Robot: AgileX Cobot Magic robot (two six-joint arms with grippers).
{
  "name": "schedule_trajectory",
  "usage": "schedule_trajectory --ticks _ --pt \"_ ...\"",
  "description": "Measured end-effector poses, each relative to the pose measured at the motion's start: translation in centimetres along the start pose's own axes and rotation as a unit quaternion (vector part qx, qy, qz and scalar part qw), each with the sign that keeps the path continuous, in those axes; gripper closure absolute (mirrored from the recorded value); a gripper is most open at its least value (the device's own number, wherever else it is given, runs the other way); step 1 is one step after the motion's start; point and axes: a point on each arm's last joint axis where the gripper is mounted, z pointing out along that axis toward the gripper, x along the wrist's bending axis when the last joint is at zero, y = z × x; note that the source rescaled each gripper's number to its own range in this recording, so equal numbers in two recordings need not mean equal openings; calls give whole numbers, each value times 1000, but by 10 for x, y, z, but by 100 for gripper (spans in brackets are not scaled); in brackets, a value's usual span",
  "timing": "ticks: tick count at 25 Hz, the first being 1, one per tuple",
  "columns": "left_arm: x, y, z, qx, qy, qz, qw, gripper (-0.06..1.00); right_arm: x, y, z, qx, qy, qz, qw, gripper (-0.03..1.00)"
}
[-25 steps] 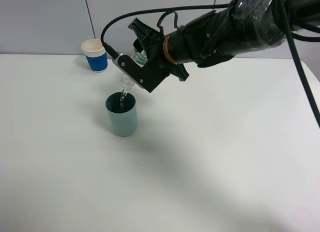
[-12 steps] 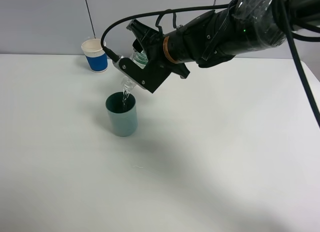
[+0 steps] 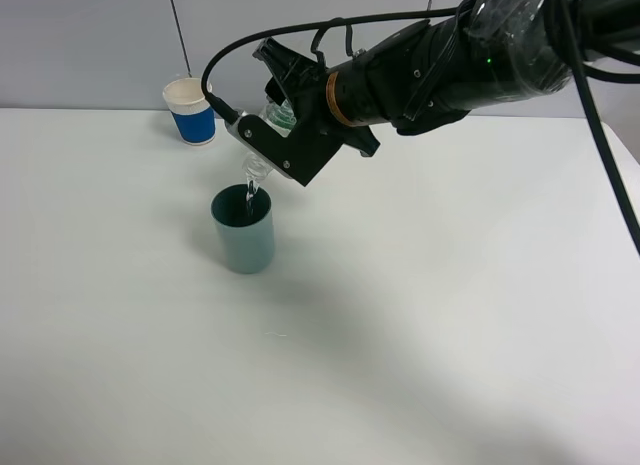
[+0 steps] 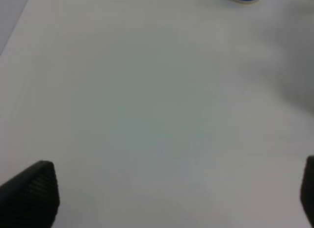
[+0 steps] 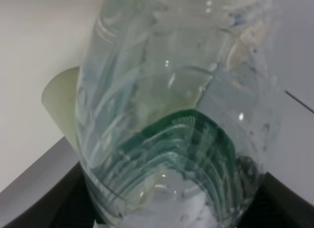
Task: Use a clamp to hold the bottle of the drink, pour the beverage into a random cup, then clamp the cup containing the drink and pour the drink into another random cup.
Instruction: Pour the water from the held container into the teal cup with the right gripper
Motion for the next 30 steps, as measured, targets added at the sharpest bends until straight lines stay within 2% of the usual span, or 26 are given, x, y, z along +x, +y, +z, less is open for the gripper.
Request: schedule_trajectory --ticks 10,17,30 --pt "0 0 0 0 0 0 1000 -5 -1 -1 0 2 -1 0 1000 97" --pt "0 0 0 0 0 0 1000 -5 -11 -2 -1 5 -14 -1 1000 97" --pt "0 0 0 0 0 0 1000 -5 -13 -2 -1 7 -17 -52 998 97"
